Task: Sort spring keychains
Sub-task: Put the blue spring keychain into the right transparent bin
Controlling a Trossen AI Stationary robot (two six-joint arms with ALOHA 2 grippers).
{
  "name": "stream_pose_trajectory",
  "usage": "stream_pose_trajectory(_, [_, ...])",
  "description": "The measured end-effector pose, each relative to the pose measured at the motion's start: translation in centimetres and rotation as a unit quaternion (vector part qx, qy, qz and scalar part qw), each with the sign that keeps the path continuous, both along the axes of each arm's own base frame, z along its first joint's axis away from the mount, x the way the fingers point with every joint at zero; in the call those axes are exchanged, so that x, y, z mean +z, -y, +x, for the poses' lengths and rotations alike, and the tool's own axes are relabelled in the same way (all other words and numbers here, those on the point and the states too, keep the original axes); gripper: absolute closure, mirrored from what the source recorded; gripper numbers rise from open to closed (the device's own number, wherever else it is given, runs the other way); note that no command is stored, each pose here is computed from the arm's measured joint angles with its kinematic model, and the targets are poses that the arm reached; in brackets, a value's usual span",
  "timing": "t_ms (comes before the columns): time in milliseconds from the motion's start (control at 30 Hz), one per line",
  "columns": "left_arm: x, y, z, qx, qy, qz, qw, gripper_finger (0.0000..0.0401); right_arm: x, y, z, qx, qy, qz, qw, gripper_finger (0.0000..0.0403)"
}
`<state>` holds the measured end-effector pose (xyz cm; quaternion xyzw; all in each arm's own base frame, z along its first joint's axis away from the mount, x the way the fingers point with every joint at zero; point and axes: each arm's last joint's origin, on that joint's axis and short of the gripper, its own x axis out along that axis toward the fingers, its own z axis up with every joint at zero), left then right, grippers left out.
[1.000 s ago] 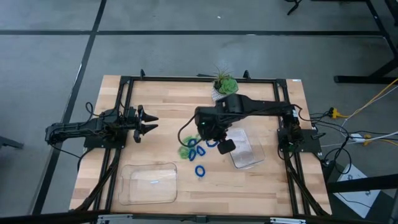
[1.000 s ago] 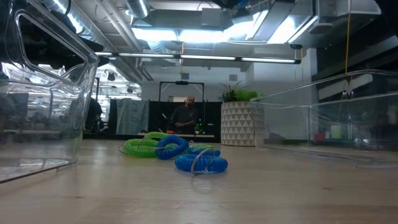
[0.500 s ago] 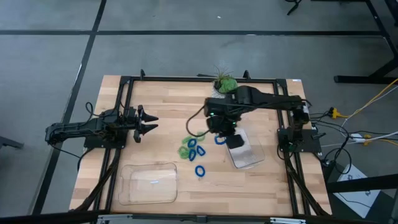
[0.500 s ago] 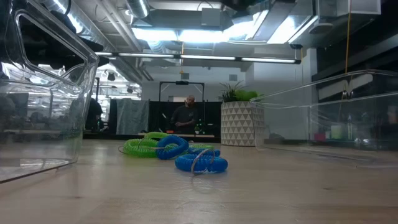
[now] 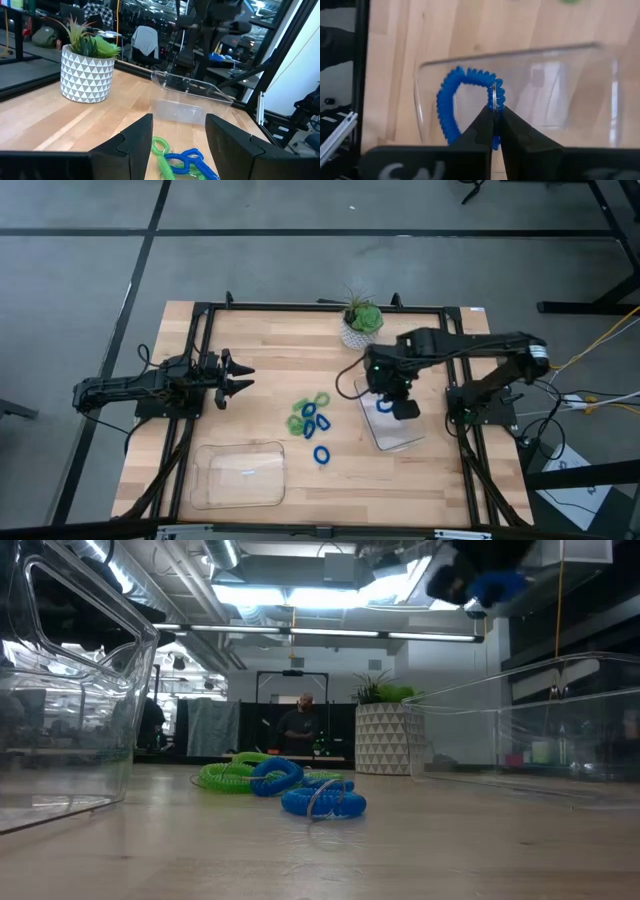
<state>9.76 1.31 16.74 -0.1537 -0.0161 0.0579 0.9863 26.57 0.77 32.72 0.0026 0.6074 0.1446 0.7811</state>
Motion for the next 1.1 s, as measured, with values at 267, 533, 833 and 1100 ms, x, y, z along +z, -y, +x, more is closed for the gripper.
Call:
stream_pose_trajectory(267, [0.0,0.0,0.0,0.0,0.0,0.0,1.0,0.0223,-4.9,0.1,-1.5,-0.008,-0.022,-0.005,1.0,0.0383])
stream_pose_trajectory(533, [0.0,0.0,0.0,0.0,0.0,0.0,1.0,0.0223,-9.6,0.3,-1.4,-0.017,0.002,-0.042,0.999,0.0381])
stream_pose_trajectory(833, [0.0,0.0,0.0,0.0,0.0,0.0,1.0,0.0223,-12.4,0.6,-2.0,-0.029,0.001,-0.095,0.995,0.0378])
stream_pose_trajectory(1100, [0.0,0.0,0.0,0.0,0.0,0.0,1.0,0.0223,-12.4,1.0,-1.5,-0.056,0.027,-0.156,0.986,0.0365])
